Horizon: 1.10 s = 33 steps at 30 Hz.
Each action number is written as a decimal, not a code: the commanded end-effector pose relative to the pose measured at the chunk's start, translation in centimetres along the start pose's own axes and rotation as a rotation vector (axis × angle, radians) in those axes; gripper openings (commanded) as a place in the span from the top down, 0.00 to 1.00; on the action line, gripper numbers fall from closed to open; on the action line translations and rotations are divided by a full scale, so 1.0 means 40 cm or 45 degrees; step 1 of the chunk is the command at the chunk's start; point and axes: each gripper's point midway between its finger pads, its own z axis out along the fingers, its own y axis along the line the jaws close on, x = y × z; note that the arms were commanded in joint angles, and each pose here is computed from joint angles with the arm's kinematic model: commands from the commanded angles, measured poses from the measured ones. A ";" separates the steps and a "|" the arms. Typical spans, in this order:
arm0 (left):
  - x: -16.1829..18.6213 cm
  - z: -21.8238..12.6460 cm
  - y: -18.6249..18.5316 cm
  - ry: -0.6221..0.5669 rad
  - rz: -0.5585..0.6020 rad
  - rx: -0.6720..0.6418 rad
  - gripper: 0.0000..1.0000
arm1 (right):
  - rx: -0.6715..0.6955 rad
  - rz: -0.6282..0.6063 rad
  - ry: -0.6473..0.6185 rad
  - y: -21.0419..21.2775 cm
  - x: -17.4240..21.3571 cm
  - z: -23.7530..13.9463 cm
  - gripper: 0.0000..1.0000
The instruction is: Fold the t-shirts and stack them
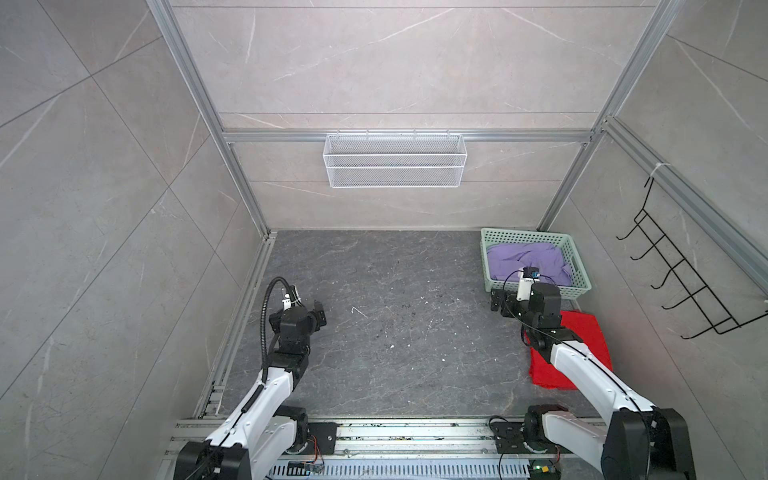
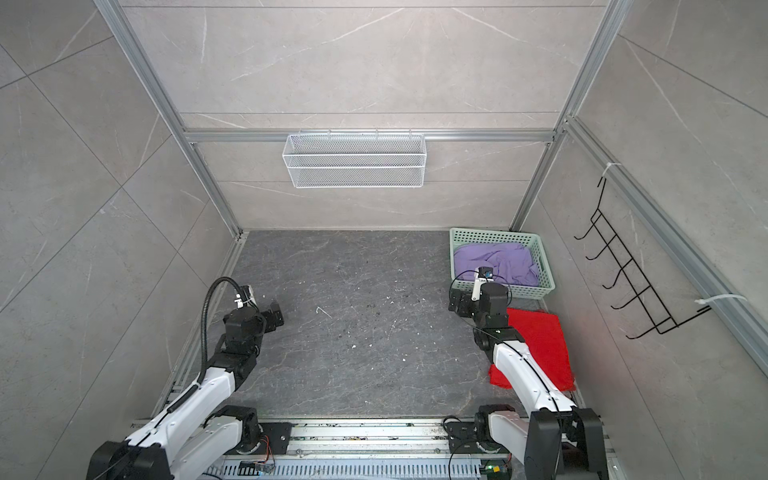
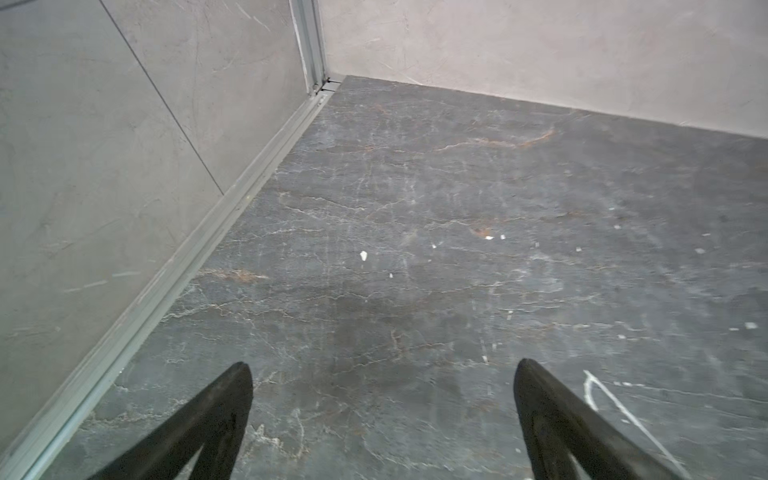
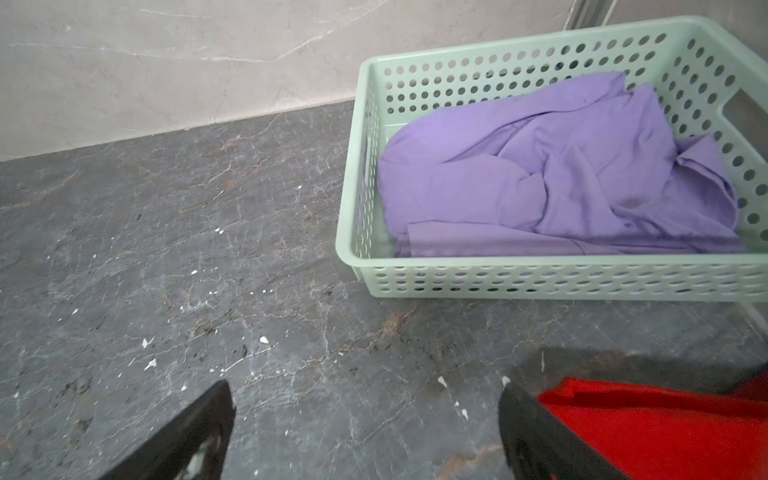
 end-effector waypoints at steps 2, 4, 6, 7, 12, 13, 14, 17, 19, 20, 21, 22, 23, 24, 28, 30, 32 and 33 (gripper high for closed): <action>-0.095 0.023 0.007 -0.249 0.015 -0.059 0.00 | 0.060 -0.017 -0.157 -0.017 -0.026 0.024 0.01; -0.088 0.039 0.008 -0.257 0.047 -0.079 0.00 | 0.055 -0.049 -0.164 -0.014 -0.015 0.039 0.01; -0.079 0.053 0.007 -0.245 0.074 -0.085 0.00 | 0.068 -0.089 -0.158 -0.012 -0.006 0.050 0.01; -0.075 0.060 0.003 -0.243 0.091 -0.078 0.00 | 0.076 -0.107 -0.169 -0.013 -0.005 0.054 0.01; -0.022 0.102 -0.012 -0.205 0.103 -0.043 0.00 | 0.154 -0.109 -0.247 -0.038 0.011 0.062 0.01; -0.020 0.108 -0.014 -0.213 0.107 -0.043 0.00 | 0.164 -0.102 -0.248 -0.041 0.016 0.067 0.01; -0.011 0.118 -0.016 -0.205 0.112 -0.040 0.00 | 0.171 -0.104 -0.236 -0.044 0.022 0.076 0.01; -0.012 0.130 -0.017 -0.174 0.104 -0.021 0.00 | 0.175 -0.107 -0.239 -0.046 0.039 0.103 0.01; -0.005 0.135 -0.012 -0.171 0.088 -0.002 0.00 | 0.162 -0.125 -0.192 -0.035 0.049 0.111 0.01; -0.007 0.137 -0.011 -0.176 0.081 0.003 0.00 | 0.155 -0.131 -0.193 -0.033 0.050 0.116 0.01; -0.003 0.138 -0.010 -0.163 0.072 0.014 0.00 | 0.146 -0.137 -0.192 -0.030 0.054 0.120 0.01; 0.005 0.142 -0.007 -0.145 0.056 0.026 0.00 | 0.142 -0.143 -0.195 -0.029 0.063 0.119 0.01; 0.021 0.154 0.000 -0.124 0.040 0.025 0.00 | 0.141 -0.150 -0.226 -0.027 0.065 0.117 0.01; 0.012 0.170 0.004 -0.163 0.041 0.008 0.00 | 0.146 -0.151 -0.264 -0.025 0.058 0.115 0.01; 0.017 0.191 0.012 -0.084 -0.001 0.045 0.00 | 0.149 -0.166 -0.236 -0.021 0.063 0.120 0.01; 0.027 0.190 0.013 -0.042 -0.009 0.048 0.00 | 0.152 -0.165 -0.216 -0.021 0.067 0.120 0.01; 0.022 0.191 0.016 -0.056 -0.011 0.044 0.00 | 0.152 -0.166 -0.224 -0.021 0.065 0.121 0.01; 0.026 0.191 0.015 -0.043 -0.012 0.048 0.00 | 0.151 -0.165 -0.222 -0.021 0.066 0.121 0.01</action>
